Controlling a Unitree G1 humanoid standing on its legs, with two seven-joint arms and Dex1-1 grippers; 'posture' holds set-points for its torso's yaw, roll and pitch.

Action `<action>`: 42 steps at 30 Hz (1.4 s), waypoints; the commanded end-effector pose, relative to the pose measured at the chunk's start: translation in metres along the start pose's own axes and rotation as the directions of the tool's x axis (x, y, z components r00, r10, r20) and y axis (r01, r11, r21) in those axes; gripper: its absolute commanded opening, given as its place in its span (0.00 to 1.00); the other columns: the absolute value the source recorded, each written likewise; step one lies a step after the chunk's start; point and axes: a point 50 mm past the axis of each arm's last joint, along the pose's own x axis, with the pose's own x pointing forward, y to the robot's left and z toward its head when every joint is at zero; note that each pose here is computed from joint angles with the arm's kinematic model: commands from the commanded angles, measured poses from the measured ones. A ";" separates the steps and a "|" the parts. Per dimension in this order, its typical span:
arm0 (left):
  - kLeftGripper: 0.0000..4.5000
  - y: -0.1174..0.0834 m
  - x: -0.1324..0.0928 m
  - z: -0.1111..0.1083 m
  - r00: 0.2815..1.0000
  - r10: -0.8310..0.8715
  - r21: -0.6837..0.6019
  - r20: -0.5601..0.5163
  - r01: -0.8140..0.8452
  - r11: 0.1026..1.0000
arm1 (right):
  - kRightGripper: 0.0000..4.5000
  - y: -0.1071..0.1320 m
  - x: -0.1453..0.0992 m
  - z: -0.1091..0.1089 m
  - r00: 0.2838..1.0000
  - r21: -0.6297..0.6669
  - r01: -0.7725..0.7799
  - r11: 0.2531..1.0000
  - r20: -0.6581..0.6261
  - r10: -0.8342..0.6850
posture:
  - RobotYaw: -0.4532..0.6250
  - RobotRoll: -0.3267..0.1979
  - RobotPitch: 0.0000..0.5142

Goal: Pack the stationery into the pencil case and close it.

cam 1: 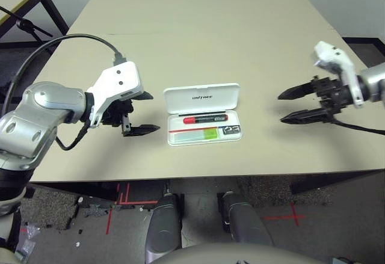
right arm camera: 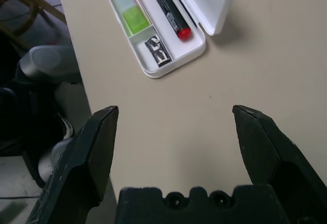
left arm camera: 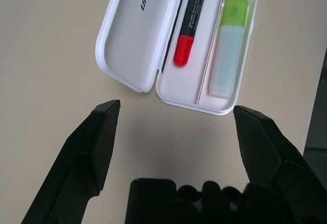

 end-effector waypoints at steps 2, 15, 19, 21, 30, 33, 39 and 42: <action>0.96 0.002 -0.005 -0.009 0.999 -0.009 -0.018 -0.038 0.009 1.000 | 1.00 0.002 -0.009 0.000 0.999 0.005 0.046 0.999 0.006 -0.046 | 0.36 0.62 0.26; 0.01 0.031 0.014 -0.058 0.972 0.173 0.070 -0.160 -0.164 0.984 | 1.00 -0.001 0.000 0.000 0.999 -0.010 0.049 0.999 0.017 -0.049 | 0.35 0.62 0.23; 0.01 0.037 0.037 -0.069 0.970 0.232 0.048 -0.076 -0.229 0.972 | 1.00 -0.003 0.004 0.003 0.999 -0.018 0.045 0.999 0.023 -0.045 | 0.35 0.62 0.20; 0.01 0.039 0.045 -0.068 0.966 0.259 0.022 -0.026 -0.258 0.966 | 1.00 -0.004 0.004 0.003 0.999 -0.021 0.043 0.999 0.023 -0.042 | 0.35 0.62 0.20; 0.01 0.047 0.071 -0.056 0.952 0.290 -0.080 0.102 -0.283 0.956 | 1.00 -0.003 0.005 0.003 0.999 -0.026 0.037 0.999 0.021 -0.037 | 0.34 0.62 0.20; 0.01 0.048 0.077 -0.052 0.950 0.285 -0.090 0.125 -0.275 0.957 | 1.00 -0.002 0.005 0.003 0.999 -0.026 0.037 0.999 0.022 -0.036 | 0.34 0.62 0.21; 0.01 0.041 0.090 -0.033 0.952 0.228 -0.100 0.205 -0.211 0.972 | 1.00 -0.003 0.006 0.002 0.999 -0.028 0.049 0.998 0.022 -0.049 | 0.34 0.62 0.20; 0.01 0.037 0.090 -0.025 0.951 0.190 -0.078 0.244 -0.176 0.981 | 1.00 -0.004 0.006 0.002 0.998 -0.027 0.051 0.998 0.022 -0.051 | 0.34 0.62 0.20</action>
